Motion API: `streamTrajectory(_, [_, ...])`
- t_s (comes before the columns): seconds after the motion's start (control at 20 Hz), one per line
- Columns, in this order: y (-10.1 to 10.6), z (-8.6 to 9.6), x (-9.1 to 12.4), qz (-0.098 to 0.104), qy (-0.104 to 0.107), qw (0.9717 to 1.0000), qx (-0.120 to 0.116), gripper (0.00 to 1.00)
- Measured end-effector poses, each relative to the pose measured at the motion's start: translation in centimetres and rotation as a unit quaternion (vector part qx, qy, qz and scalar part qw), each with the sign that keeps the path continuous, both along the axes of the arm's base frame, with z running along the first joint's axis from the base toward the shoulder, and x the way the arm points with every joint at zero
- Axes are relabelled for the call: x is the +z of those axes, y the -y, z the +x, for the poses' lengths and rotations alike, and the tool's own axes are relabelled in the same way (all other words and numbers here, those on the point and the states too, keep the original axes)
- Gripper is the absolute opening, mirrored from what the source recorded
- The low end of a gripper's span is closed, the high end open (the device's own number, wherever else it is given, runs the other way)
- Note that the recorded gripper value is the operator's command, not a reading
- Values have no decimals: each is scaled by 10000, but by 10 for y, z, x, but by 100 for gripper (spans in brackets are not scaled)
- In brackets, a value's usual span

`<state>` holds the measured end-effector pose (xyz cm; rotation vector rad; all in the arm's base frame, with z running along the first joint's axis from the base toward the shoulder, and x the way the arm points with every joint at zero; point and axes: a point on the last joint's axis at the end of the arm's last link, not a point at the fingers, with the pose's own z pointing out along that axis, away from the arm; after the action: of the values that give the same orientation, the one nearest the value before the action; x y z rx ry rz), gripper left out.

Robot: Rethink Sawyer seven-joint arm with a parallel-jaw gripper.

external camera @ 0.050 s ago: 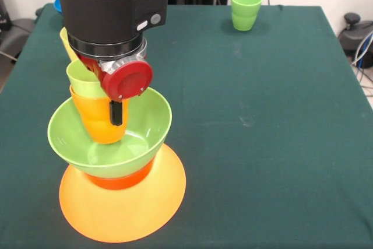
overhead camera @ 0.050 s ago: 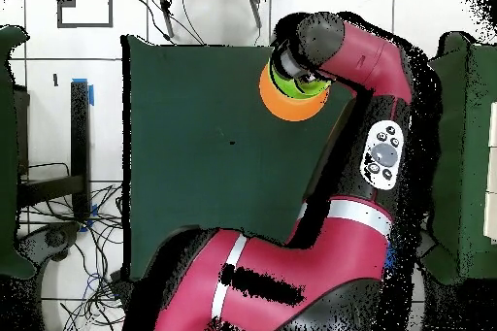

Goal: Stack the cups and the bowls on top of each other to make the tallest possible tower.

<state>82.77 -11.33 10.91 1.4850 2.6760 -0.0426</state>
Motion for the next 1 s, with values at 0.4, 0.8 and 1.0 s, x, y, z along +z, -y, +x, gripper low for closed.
streamTrajectory(0.4, [0,0,0,0,0,10000,0,0])
streamTrajectory(0.8, [-2,0,0,0,0,10000,12,0])
streamTrajectory(1.0, [-3,0,0,0,0,10000,19,0])
